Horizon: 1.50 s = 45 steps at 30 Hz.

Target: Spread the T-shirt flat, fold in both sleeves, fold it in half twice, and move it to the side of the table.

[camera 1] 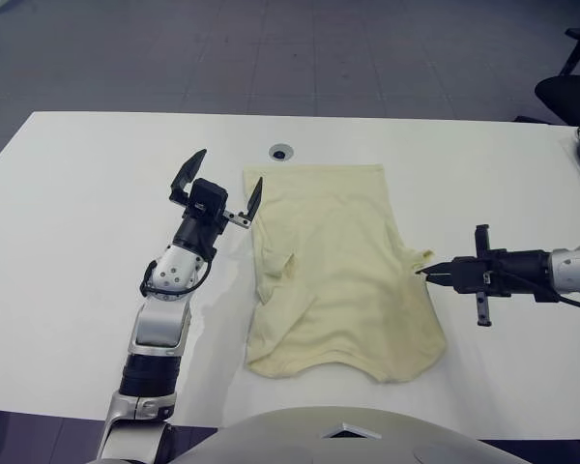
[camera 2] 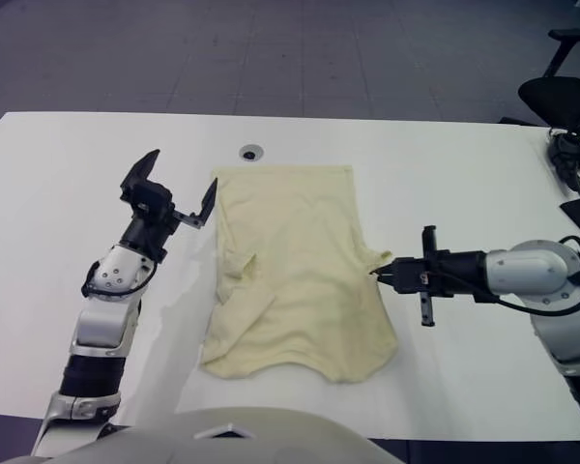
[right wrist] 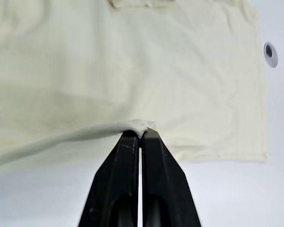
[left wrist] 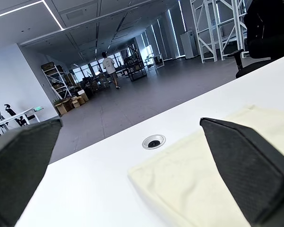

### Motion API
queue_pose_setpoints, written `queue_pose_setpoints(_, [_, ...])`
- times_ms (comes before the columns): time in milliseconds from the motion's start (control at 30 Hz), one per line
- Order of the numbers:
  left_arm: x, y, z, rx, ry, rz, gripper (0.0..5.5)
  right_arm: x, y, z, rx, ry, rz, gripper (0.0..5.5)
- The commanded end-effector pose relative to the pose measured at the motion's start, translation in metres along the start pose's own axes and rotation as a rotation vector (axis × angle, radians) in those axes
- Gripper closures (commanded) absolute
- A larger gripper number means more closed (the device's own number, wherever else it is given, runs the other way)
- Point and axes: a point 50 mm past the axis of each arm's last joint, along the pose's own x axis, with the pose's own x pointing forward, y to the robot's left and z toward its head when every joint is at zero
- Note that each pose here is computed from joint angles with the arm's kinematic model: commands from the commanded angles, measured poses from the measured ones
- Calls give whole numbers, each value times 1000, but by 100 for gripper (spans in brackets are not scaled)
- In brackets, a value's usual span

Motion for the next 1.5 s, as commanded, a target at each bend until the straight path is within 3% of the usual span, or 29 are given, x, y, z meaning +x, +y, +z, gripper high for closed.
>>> queue_pose_setpoints(33, [5, -6, 0, 13, -7, -39, 10, 19, -3, 6, -37, -10, 25, 549])
queue_pose_setpoints(400, [10, -24, -1, 3, -3, -133, 10, 67, 11, -1, -16, -40, 101, 549])
queue_pose_setpoints(800, [9, -24, -1, 9, 3, -148, 10, 83, 15, -2, 31, -82, 74, 549])
queue_pose_setpoints(1200, [0, -33, -7, 33, 44, -267, 10, 66, 5, 3, 178, -137, 18, 335])
queue_pose_setpoints(1500, [-22, -28, -39, 139, 301, -465, 10, 55, -16, -9, 300, -174, -266, 180])
